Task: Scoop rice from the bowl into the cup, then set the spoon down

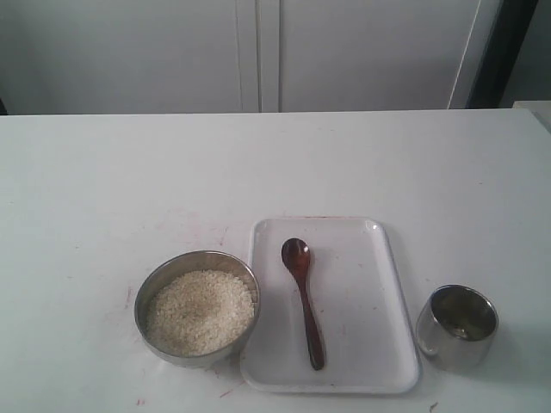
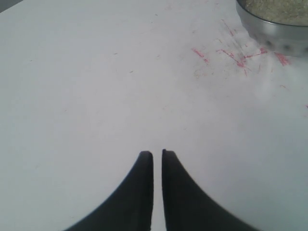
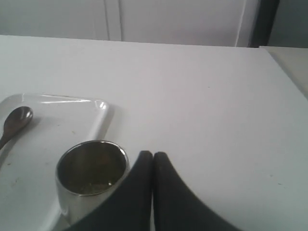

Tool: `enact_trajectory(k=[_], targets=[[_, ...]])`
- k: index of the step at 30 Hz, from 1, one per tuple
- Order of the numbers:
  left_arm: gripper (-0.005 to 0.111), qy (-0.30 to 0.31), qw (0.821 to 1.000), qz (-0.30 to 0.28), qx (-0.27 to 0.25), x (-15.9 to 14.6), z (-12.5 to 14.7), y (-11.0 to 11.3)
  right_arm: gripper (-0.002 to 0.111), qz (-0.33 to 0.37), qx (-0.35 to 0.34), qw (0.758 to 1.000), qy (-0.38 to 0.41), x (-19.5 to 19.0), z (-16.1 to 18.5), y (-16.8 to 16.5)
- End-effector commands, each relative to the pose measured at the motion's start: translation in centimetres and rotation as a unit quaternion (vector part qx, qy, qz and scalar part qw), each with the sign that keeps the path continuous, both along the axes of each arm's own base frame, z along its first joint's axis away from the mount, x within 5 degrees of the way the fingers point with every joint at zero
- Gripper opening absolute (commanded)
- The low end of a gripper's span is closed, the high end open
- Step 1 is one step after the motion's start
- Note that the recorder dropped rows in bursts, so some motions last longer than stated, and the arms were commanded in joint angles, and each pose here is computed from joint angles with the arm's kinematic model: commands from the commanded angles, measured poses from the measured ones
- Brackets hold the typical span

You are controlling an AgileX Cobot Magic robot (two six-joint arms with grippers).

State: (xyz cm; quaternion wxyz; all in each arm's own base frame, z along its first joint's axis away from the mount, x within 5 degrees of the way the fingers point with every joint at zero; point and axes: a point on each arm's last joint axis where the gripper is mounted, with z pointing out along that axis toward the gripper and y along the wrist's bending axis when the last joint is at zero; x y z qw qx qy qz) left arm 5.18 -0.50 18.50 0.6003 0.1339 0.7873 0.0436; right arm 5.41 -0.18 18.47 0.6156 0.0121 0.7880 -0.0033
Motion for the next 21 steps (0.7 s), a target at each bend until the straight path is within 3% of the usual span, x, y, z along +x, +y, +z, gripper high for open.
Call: enact_trajectory(k=[1, 21], targets=[[0.014, 0.029, 1.000, -0.003, -0.003, -0.12, -0.73, -0.05, 0.000, 0.019, -0.016, 1.000, 0.002, -0.04, -0.18, 0.30], [0.014, 0.029, 1.000, -0.003, -0.003, -0.12, -0.73, -0.05, 0.000, 0.013, 0.011, 1.000, 0.012, -0.09, -0.36, 0.31]])
